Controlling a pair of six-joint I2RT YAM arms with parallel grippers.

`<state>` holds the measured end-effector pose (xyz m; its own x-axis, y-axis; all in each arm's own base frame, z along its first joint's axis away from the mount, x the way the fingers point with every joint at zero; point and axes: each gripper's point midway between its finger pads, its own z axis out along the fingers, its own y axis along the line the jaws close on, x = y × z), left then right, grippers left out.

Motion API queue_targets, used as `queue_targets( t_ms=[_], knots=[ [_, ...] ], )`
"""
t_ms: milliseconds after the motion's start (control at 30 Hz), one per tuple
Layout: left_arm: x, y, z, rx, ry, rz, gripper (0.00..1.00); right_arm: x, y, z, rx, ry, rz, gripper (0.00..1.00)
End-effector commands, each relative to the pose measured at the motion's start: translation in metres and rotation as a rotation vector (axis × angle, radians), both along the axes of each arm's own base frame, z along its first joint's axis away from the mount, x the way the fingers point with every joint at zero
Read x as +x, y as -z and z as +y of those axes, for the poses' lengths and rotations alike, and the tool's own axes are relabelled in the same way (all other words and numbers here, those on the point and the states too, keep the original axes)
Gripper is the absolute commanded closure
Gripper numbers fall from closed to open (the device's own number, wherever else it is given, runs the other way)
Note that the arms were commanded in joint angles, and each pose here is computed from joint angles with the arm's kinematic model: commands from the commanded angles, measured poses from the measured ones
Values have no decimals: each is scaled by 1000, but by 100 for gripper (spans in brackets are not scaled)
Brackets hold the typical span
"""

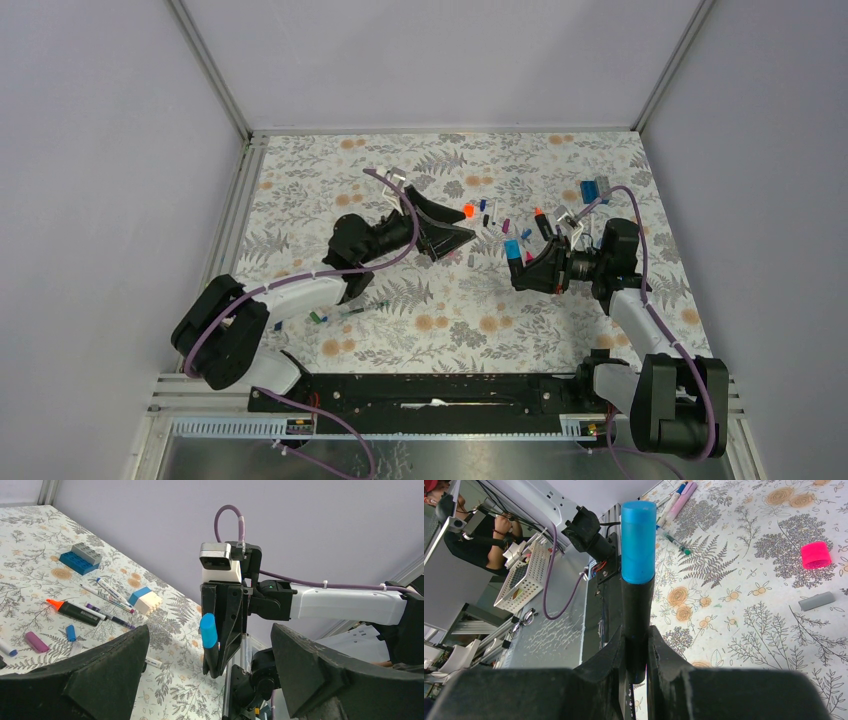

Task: Open the pen caps
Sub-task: Open the pen cap from the pen.

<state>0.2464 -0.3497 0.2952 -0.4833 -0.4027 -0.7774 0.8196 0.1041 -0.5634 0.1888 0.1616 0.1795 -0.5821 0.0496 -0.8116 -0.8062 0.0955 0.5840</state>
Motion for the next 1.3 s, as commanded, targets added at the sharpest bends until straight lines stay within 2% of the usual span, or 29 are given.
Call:
queue_targets(
  t_ms=[0, 933, 1267],
  knots=[
    [-4, -19, 6, -58, -15, -86, 1, -8, -9, 0, 21, -48, -56, 100],
    [-7, -9, 4, -57, 2, -68, 1, -11, -4, 0, 26, -59, -63, 100],
    [-13, -12, 14, -70, -43, -121, 1, -13, -1, 0, 25, -56, -67, 100]
  ],
)
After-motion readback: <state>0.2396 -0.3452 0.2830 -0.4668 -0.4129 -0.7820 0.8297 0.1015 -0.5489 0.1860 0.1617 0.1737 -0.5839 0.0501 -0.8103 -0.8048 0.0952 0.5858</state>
